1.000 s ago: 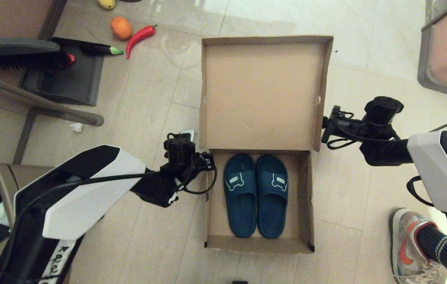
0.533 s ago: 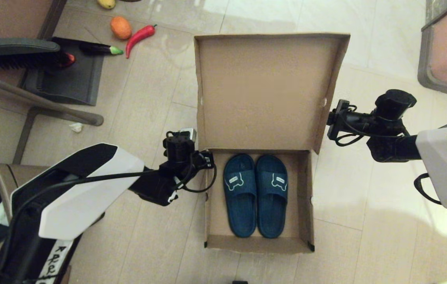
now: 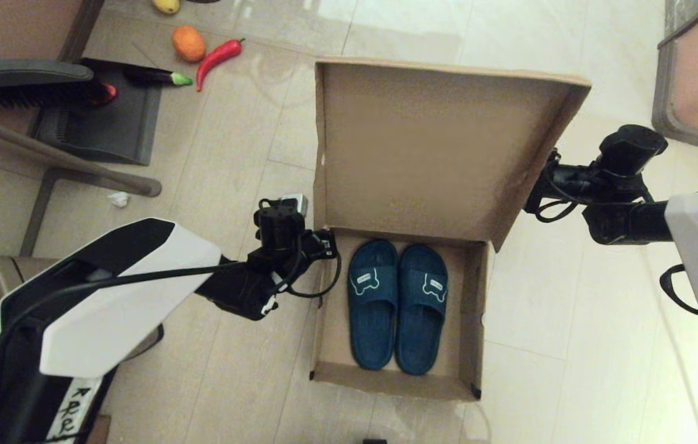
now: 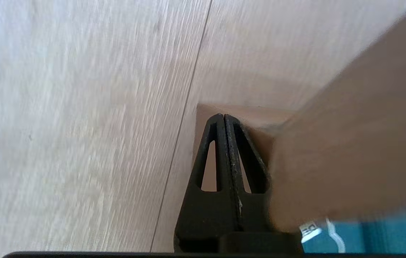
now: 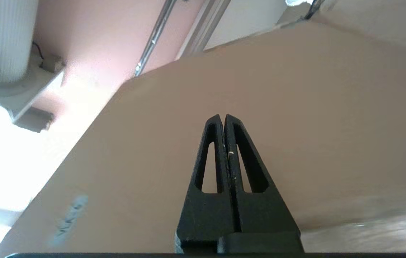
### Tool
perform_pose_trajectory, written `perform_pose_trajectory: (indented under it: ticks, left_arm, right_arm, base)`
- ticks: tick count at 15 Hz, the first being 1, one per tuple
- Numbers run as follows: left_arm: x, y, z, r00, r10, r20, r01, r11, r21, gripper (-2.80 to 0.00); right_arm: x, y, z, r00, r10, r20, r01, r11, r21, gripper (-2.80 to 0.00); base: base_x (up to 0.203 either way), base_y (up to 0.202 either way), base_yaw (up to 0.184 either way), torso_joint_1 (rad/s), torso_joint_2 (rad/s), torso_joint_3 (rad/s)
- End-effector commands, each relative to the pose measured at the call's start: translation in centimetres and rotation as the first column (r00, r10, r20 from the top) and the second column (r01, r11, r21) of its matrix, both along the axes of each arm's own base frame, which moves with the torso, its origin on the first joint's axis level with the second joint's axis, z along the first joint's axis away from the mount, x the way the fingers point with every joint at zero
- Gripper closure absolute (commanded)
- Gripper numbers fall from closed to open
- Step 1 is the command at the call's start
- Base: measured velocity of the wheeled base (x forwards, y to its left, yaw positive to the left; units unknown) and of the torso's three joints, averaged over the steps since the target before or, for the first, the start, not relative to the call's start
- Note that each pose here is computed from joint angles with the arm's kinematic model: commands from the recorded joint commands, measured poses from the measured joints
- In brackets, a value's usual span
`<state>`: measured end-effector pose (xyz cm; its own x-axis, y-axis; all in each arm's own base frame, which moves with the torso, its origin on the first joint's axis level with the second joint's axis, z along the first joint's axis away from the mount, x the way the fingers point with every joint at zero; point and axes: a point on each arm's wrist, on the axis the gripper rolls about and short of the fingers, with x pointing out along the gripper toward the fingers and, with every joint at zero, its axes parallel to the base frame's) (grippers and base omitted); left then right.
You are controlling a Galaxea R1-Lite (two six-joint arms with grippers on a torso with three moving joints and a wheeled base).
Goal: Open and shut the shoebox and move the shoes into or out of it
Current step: Close the shoe box
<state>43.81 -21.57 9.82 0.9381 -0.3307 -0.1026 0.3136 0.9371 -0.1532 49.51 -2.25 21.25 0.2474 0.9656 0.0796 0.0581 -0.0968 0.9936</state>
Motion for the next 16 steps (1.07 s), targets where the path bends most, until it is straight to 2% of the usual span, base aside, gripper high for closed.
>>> perform_pose_trajectory:
  ticks: [1, 9, 12, 16]
  left_arm:
    - [-0.6, 0.2, 2.1, 0.999, 0.005, 0.033, -0.004, 1.000, -0.016, 0.00]
    - [-3.4, 1.4, 4.2, 0.999, 0.019, 0.027, -0.019, 1.000, -0.011, 0.00]
    - [-4.4, 1.9, 6.3, 0.998, 0.034, 0.056, -0.033, 0.999, -0.026, 0.00]
    - [-7.5, 3.0, 7.6, 0.999, 0.034, 0.041, -0.034, 0.999, -0.017, 0.00]
  right_arm:
    - [-0.5, -0.1, 1.1, 1.000, 0.008, 0.014, -0.008, 1.000, -0.005, 0.00]
    - [-2.4, 0.1, 3.4, 1.000, 0.010, 0.013, -0.010, 1.000, -0.002, 0.00]
    - [-3.4, 0.1, 4.0, 1.000, 0.008, 0.012, -0.008, 1.000, -0.002, 0.00]
    - [-5.0, 0.6, 4.4, 1.000, 0.014, 0.014, -0.014, 1.000, -0.001, 0.00]
  base:
    - [0.000, 0.000, 0.000, 0.000, 0.00, 0.000]
    - [0.000, 0.000, 0.000, 0.000, 0.00, 0.000]
    - [0.000, 0.000, 0.000, 0.000, 0.00, 0.000]
    - [0.000, 0.000, 0.000, 0.000, 0.00, 0.000]
